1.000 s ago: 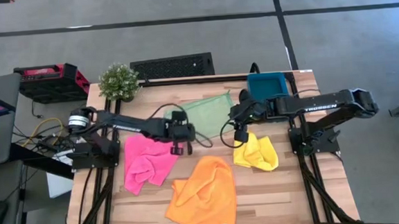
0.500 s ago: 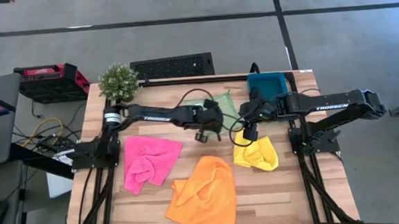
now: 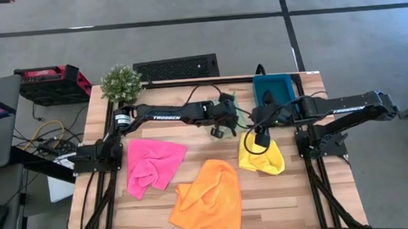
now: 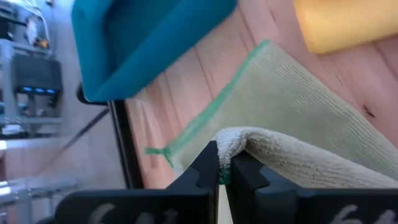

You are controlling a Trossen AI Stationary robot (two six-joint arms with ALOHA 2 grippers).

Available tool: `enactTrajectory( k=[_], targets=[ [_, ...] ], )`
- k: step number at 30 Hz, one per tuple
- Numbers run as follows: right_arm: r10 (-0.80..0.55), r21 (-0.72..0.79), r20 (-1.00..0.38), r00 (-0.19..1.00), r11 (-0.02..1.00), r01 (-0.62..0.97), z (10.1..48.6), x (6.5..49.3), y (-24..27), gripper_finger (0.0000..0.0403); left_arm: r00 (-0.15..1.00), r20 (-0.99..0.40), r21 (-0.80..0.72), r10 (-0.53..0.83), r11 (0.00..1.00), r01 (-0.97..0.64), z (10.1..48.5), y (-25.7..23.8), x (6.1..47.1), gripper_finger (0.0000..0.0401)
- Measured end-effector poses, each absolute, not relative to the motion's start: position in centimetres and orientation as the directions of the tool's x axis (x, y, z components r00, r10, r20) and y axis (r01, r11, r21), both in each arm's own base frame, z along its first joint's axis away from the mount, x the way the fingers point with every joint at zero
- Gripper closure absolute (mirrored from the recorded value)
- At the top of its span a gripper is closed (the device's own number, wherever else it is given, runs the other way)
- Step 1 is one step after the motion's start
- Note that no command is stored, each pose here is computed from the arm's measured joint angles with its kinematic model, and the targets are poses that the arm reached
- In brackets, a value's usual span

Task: Fold microfiber towels
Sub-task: Fold the green microfiber towel

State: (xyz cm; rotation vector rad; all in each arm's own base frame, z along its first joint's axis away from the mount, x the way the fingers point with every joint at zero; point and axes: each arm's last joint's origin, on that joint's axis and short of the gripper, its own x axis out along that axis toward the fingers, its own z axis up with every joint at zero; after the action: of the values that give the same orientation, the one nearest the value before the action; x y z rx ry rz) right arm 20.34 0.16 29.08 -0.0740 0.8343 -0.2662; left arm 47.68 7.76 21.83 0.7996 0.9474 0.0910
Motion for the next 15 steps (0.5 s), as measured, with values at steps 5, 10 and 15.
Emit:
enactTrajectory(
  k=[5, 10, 15],
  targets=[
    [-0.257, -0.172, -0.717, 0.648, 0.966, 0.193, 29.1, 20.4, 0.5, 0.022, 0.628, -0.657, 0.673, 0.418, 0.701, 0.237, 20.9, 8.5, 48.5, 0.0399],
    [-0.267, -0.182, -0.713, 0.648, 0.963, 0.198, 29.1, 20.3, 0.6, 0.022, 0.63, -0.65, 0.666, 0.425, 0.717, 0.204, 20.5, 8.9, 48.6, 0.0399],
    [-0.268, -0.182, -0.712, 0.649, 0.963, 0.198, 29.2, 20.4, 0.6, 0.022, 0.617, -0.655, 0.665, 0.435, 0.721, 0.197, 20.2, 8.9, 48.7, 0.0388]
  ],
)
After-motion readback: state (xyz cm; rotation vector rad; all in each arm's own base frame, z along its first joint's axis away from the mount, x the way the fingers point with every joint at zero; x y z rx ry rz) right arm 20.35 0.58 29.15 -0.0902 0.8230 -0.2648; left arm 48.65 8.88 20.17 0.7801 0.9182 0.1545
